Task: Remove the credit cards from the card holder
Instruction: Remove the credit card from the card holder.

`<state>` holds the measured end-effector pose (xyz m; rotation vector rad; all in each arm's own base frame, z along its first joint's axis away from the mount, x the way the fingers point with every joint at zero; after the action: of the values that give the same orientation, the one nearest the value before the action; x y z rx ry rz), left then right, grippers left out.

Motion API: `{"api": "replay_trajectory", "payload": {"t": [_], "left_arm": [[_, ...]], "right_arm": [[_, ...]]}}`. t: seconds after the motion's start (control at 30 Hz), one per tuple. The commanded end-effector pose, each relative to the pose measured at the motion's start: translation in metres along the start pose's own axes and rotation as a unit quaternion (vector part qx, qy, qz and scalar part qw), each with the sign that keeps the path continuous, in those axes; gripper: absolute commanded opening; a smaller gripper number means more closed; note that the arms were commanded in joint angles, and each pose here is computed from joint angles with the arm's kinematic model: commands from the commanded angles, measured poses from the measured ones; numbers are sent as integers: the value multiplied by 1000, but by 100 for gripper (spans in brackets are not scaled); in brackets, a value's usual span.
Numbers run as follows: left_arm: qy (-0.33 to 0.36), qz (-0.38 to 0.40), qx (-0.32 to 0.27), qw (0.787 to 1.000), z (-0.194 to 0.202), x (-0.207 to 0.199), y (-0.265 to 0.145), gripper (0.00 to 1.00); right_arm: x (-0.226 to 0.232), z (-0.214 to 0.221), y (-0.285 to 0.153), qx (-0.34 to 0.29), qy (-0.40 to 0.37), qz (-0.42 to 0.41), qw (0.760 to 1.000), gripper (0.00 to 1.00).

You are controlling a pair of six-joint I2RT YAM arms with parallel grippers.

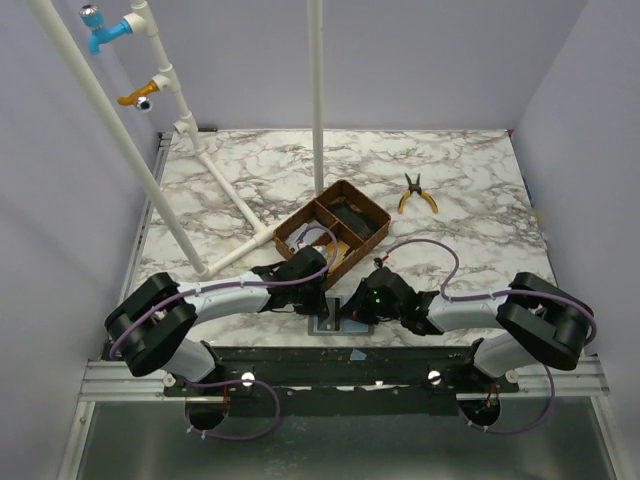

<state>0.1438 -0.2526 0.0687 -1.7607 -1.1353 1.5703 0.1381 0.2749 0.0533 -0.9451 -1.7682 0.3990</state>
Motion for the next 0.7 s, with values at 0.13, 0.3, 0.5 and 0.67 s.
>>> {"api": "replay_trajectory", "payload": {"t": [0.13, 0.3, 0.5, 0.67], "left_arm": [[0, -31, 14, 999, 9, 17, -4, 0], [3, -39, -8, 999, 4, 18, -19, 5], [1, -51, -14, 999, 3, 26, -20, 4], [-1, -59, -10, 998, 3, 29, -13, 2]], "right_arm": [[-19, 11, 0, 17, 14, 16, 1000, 1], [-24, 13, -2, 16, 16, 24, 999, 1], [-25, 13, -3, 17, 15, 25, 999, 1], [-24, 11, -4, 15, 12, 26, 999, 1]]}}
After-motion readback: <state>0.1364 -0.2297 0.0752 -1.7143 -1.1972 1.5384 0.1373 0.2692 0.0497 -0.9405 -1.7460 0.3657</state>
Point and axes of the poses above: each gripper's point midway between its finger pads, its own y axis out along the fingers, its own x axis along the line the jaws close on, z = x × y, the point moved 5 cm from there along -y, back along the fingers, and after that the axes turned 12 degrees about -y, right-handed, at the moved point
